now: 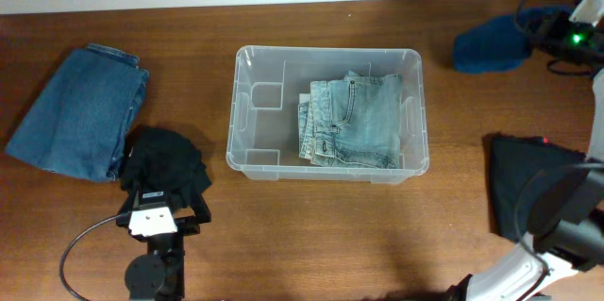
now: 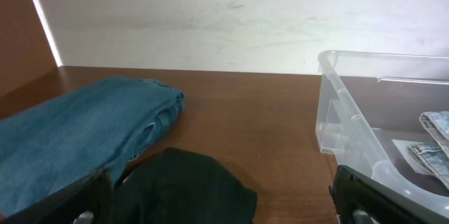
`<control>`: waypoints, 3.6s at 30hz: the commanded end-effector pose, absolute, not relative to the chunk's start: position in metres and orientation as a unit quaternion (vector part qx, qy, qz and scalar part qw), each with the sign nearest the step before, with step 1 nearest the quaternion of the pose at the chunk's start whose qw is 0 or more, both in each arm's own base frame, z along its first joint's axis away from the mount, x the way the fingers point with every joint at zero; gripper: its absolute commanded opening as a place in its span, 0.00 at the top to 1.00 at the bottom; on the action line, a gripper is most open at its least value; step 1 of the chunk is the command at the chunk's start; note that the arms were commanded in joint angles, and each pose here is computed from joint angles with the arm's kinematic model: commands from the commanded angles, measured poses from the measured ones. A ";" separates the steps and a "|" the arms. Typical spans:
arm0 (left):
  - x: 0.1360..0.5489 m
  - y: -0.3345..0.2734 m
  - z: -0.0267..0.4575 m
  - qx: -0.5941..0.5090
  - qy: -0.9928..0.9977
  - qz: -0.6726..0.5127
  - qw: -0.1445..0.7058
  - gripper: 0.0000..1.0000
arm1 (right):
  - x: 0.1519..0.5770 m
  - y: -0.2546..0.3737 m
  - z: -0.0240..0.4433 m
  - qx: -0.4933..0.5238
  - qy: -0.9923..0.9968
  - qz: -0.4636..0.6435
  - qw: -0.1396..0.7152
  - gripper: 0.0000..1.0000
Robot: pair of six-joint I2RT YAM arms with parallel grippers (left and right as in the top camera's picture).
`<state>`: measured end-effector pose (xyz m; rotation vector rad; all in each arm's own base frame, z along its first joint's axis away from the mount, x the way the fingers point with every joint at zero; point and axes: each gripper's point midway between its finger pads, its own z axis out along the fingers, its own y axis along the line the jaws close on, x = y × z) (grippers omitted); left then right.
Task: Pack container
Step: 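Lift the teal shirt and carry it over the bin's left side, then lower the teal shirt into the bin's left half and press it down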
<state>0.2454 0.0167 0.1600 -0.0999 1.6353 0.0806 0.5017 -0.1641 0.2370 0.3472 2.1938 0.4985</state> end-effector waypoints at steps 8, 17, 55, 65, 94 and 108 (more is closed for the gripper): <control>0.245 0.017 0.160 -0.040 0.729 0.041 0.682 0.00 | 0.460 -0.046 0.415 -0.064 0.807 0.173 0.560 0.96; 0.245 0.017 0.160 -0.040 0.729 0.041 0.682 0.01 | 0.407 0.077 0.461 -0.218 0.759 0.207 0.578 0.96; 0.245 0.017 0.160 -0.040 0.729 0.041 0.682 0.01 | 0.327 0.264 0.268 -0.726 0.588 0.170 0.312 0.96; 0.245 0.017 0.160 -0.040 0.729 0.041 0.682 0.01 | 0.351 0.267 0.315 -0.723 0.565 0.113 0.381 0.96; 0.245 0.017 0.160 -0.040 0.729 0.041 0.682 0.01 | 0.309 0.292 0.271 -0.772 0.547 0.149 0.287 0.96; 0.245 0.017 0.160 -0.040 0.729 0.041 0.682 0.01 | 0.336 0.286 0.230 -0.772 0.577 0.114 0.242 0.96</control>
